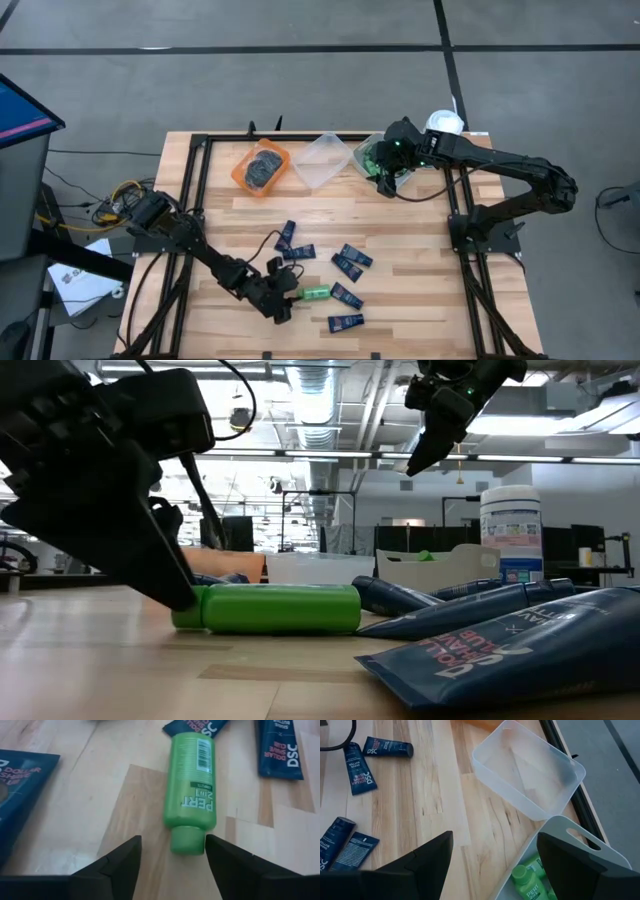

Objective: Pick & Place Travel size toiletries
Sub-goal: Put the green shampoo into the gray bin

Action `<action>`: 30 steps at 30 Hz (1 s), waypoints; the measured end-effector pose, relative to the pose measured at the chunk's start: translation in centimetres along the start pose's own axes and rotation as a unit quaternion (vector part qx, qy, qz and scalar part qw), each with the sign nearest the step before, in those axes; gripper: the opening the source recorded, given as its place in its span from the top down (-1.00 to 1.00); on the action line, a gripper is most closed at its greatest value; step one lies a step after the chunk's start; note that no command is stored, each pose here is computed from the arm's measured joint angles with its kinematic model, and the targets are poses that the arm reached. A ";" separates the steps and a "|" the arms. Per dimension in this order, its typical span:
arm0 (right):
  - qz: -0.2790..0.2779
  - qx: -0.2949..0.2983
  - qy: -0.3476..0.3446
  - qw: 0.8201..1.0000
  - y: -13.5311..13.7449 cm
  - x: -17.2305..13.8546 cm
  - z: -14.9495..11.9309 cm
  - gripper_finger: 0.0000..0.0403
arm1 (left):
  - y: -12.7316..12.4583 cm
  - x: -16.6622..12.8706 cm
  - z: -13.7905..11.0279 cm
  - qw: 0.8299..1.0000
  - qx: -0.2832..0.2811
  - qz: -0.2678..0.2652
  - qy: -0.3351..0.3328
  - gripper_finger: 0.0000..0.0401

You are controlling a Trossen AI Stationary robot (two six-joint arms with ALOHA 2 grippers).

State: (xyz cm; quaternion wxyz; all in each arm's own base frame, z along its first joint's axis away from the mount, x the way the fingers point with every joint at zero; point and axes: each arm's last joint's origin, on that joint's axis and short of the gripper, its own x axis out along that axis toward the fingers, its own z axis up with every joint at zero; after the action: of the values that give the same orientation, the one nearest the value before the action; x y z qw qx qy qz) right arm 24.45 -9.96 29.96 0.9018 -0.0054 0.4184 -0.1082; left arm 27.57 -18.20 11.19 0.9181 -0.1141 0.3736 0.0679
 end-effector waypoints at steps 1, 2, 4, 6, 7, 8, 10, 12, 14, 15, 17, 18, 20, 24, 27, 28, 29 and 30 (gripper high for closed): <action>0.000 0.000 0.000 1.000 0.0 0.0 0.0 -0.39 | -0.1 0.0 0.0 1.000 0.000 -0.001 0.000 -0.07; 0.000 0.000 0.000 1.000 0.0 0.0 0.0 -0.39 | -0.1 -0.1 -0.1 1.000 0.001 -0.002 0.000 -0.07; 0.000 0.000 0.000 1.000 0.0 0.0 0.0 -0.39 | -0.2 -0.1 -0.1 1.000 0.002 -0.003 -0.001 -0.07; 0.000 0.000 0.000 1.000 0.0 0.0 0.0 -0.39 | -0.2 -0.1 -0.1 1.000 0.001 -0.003 -0.001 -0.07; 0.000 0.000 0.000 1.000 0.0 0.0 0.0 -0.39 | -0.2 -0.1 -0.1 1.000 0.001 -0.004 -0.001 -0.08; 0.000 0.000 0.000 1.000 0.0 0.0 0.0 -0.39 | -0.2 -0.1 -0.1 1.000 0.001 -0.004 -0.001 -0.07; 0.000 0.000 0.000 1.000 0.0 0.0 0.0 -0.39 | -0.1 -0.1 -0.1 1.000 0.001 -0.003 -0.001 -0.06; 0.000 0.000 0.000 1.000 0.0 0.0 0.0 -0.39 | -0.1 -0.1 -0.1 1.000 0.001 -0.004 -0.002 -0.04; 0.000 0.000 0.000 1.000 0.0 0.0 0.0 -0.39 | -0.1 -0.1 0.0 1.000 0.004 -0.004 -0.002 -0.01; 0.000 0.000 0.000 1.000 0.0 0.0 0.0 -0.39 | -0.2 -0.1 0.0 1.000 0.008 -0.005 -0.003 0.00; 0.000 0.000 0.000 1.000 0.0 0.0 0.0 -0.39 | -0.2 -0.1 0.0 1.000 0.015 -0.005 -0.004 0.01; 0.000 0.000 0.000 1.000 0.0 0.0 0.0 -0.39 | -0.2 -0.1 0.0 1.000 0.018 -0.006 -0.005 0.02; 0.000 0.000 0.000 1.000 0.0 0.0 0.0 -0.39 | -0.2 -0.1 0.0 1.000 0.024 -0.007 -0.006 0.02; 0.000 0.000 0.001 1.000 0.0 0.0 0.0 -0.39 | -0.2 0.0 0.0 1.000 0.024 -0.005 -0.008 0.03; 0.000 0.000 0.001 1.000 0.0 0.0 0.0 -0.39 | -0.2 0.6 -0.4 1.000 0.025 -0.002 -0.006 0.03; 0.000 0.000 0.001 1.000 0.0 0.0 0.0 -0.39 | -0.2 0.8 -0.5 1.000 0.024 -0.004 -0.007 0.03; 0.000 0.000 0.001 1.000 0.0 0.0 0.0 -0.39 | -0.2 0.9 -0.6 1.000 0.024 -0.004 -0.010 0.03; 0.000 0.000 0.001 1.000 0.0 0.0 0.0 -0.39 | -0.2 1.0 -0.6 1.000 0.024 -0.004 -0.010 0.03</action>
State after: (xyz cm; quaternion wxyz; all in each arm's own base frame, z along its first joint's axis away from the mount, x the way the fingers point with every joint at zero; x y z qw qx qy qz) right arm 24.43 -9.96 29.95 0.9013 -0.0049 0.4196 -0.1081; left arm 27.92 -18.57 10.06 0.9244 -0.0930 0.3655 0.0566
